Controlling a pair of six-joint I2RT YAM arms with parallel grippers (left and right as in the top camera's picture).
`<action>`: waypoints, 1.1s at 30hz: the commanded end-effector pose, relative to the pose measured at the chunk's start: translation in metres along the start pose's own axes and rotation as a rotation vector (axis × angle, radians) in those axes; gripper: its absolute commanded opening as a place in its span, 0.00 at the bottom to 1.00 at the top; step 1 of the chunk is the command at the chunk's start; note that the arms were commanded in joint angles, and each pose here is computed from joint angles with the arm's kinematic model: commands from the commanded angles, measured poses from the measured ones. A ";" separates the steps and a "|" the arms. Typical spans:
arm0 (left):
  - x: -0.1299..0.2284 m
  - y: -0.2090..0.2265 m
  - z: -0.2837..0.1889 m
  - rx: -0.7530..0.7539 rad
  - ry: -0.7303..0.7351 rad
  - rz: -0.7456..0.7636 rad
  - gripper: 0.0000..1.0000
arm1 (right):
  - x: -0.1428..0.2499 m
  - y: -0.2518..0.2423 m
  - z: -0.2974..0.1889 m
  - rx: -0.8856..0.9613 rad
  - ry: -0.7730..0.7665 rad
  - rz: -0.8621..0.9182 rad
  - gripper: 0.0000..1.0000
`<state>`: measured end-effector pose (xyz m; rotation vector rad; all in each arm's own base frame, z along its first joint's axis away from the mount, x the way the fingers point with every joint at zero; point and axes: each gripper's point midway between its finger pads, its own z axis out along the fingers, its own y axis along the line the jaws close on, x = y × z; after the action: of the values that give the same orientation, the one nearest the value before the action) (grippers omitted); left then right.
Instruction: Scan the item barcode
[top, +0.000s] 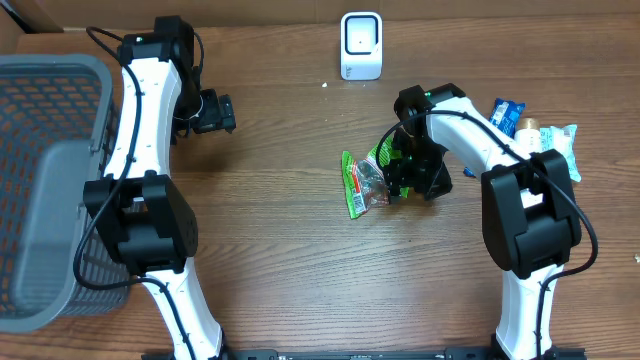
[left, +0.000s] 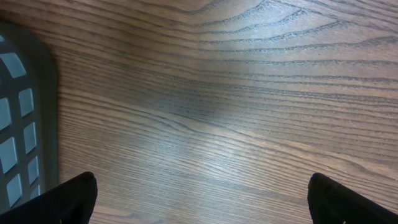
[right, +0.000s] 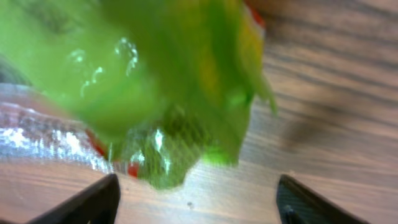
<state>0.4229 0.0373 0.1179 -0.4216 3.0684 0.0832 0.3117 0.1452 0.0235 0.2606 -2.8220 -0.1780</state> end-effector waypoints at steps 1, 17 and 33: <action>0.000 -0.006 -0.010 0.010 -0.025 0.001 1.00 | -0.019 0.001 -0.026 0.013 -0.084 -0.067 0.90; 0.000 -0.006 -0.010 0.010 -0.025 0.001 1.00 | -0.063 0.026 -0.036 -0.183 -0.295 -0.432 1.00; 0.000 -0.006 -0.010 0.010 -0.025 0.001 1.00 | -0.047 0.050 0.014 -0.417 -0.287 -0.446 0.28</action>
<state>0.4230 0.0373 0.1179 -0.4216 3.0680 0.0832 0.3620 0.1923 0.0115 0.8533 -2.9548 -0.8226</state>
